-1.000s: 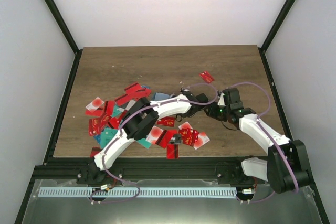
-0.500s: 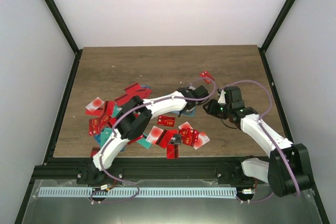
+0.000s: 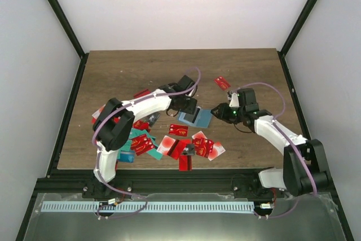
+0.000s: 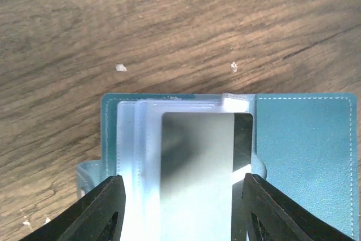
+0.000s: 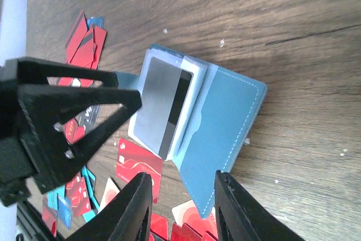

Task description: Put the credit cards into the card holder

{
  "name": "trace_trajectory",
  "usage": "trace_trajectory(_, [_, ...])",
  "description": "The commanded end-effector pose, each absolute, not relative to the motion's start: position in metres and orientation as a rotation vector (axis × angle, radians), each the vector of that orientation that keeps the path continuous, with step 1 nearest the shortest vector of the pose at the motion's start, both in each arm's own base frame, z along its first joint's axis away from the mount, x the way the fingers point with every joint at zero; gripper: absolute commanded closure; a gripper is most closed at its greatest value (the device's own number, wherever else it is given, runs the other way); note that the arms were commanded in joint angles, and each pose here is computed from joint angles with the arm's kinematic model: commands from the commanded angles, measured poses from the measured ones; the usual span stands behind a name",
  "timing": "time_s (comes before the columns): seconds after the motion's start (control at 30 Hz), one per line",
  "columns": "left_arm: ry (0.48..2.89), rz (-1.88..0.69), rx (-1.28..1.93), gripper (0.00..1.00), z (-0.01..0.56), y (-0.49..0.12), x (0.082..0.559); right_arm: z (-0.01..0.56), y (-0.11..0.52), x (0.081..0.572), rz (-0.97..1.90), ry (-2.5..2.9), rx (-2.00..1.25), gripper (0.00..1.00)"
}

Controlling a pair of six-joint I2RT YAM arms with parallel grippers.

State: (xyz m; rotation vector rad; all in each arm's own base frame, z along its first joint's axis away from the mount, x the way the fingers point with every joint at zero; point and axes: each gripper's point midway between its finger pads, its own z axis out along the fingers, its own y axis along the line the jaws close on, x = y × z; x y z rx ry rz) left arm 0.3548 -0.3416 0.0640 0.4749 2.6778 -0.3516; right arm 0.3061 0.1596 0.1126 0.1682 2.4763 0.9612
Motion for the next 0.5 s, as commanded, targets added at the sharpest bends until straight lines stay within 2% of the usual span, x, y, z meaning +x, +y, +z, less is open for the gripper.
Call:
trace_trajectory(0.0, [2.649,-0.502,0.492,0.42,0.071,-0.344,0.355,0.126,0.176,0.317,1.093,2.421,0.096,0.67])
trace_trajectory(0.2, [2.651,-0.465,0.507,0.54,0.064,-0.337,0.357,0.122,0.194,0.321,1.167,2.436,0.053,0.67])
trace_trajectory(0.47, [2.666,-0.440,0.479,0.55,0.055,-0.317,0.360,0.108,0.217,0.321,1.114,2.489,-0.014,0.67])
